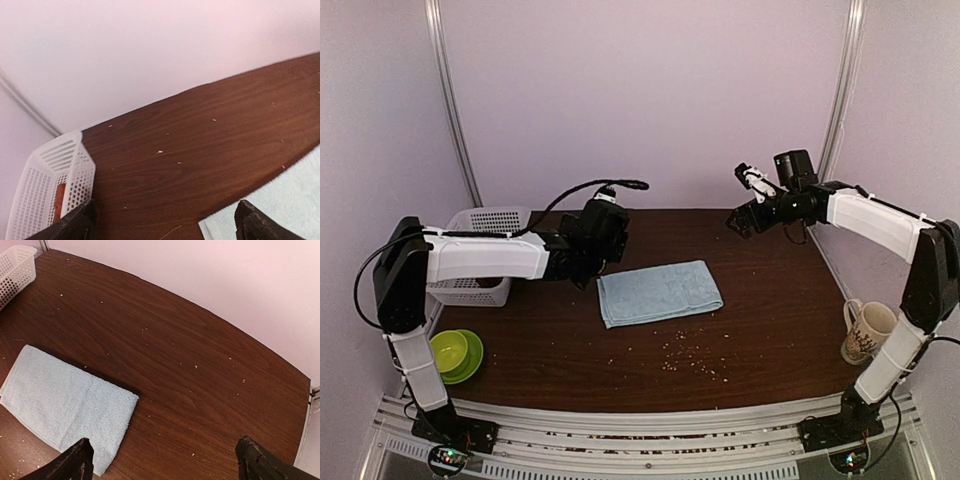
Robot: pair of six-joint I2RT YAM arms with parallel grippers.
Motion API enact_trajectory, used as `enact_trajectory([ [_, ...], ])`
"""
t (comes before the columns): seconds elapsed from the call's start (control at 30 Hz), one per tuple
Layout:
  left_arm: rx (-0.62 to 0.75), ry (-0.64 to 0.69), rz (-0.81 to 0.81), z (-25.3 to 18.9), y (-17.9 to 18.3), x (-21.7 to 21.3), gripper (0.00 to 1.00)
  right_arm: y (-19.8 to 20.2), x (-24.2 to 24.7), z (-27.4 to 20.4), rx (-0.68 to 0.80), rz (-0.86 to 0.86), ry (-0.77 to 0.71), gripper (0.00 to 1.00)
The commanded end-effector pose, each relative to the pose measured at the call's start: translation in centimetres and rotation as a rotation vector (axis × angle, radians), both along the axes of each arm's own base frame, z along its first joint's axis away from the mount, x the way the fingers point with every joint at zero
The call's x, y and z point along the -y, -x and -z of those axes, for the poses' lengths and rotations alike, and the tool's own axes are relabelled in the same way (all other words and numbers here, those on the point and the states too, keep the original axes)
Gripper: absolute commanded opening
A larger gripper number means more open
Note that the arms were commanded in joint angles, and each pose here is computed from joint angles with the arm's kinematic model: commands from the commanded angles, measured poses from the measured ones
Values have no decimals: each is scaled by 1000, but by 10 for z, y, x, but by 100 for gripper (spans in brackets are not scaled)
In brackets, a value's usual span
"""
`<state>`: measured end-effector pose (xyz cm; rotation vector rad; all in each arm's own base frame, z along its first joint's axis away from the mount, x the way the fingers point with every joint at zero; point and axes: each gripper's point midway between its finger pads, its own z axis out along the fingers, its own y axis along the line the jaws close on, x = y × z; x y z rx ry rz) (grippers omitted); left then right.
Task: Roll the towels
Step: Rotate the towel at the center of the board.
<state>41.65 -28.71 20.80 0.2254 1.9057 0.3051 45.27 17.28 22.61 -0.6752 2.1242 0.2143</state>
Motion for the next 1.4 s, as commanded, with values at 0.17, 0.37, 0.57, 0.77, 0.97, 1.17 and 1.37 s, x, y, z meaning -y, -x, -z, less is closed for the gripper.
enact_trajectory([
  [0.17,-105,-262,564,-1,63,64,98,-12,10,2,52,-1,129,100],
  [0.37,-213,-691,711,68,124,99,98,-16,1,7,64,-6,188,100],
  [0.57,-282,-819,774,122,145,113,98,-17,-12,12,59,-8,190,100],
  [0.77,-309,-930,719,151,136,103,98,-4,-19,15,81,-24,187,100],
  [0.97,-364,-893,690,162,120,87,98,0,-18,7,112,-30,178,100],
  [1.17,-422,-906,623,179,98,54,98,-13,-18,27,79,-29,245,100],
  [1.37,-454,-874,474,188,54,12,98,-48,-14,58,30,27,347,100],
])
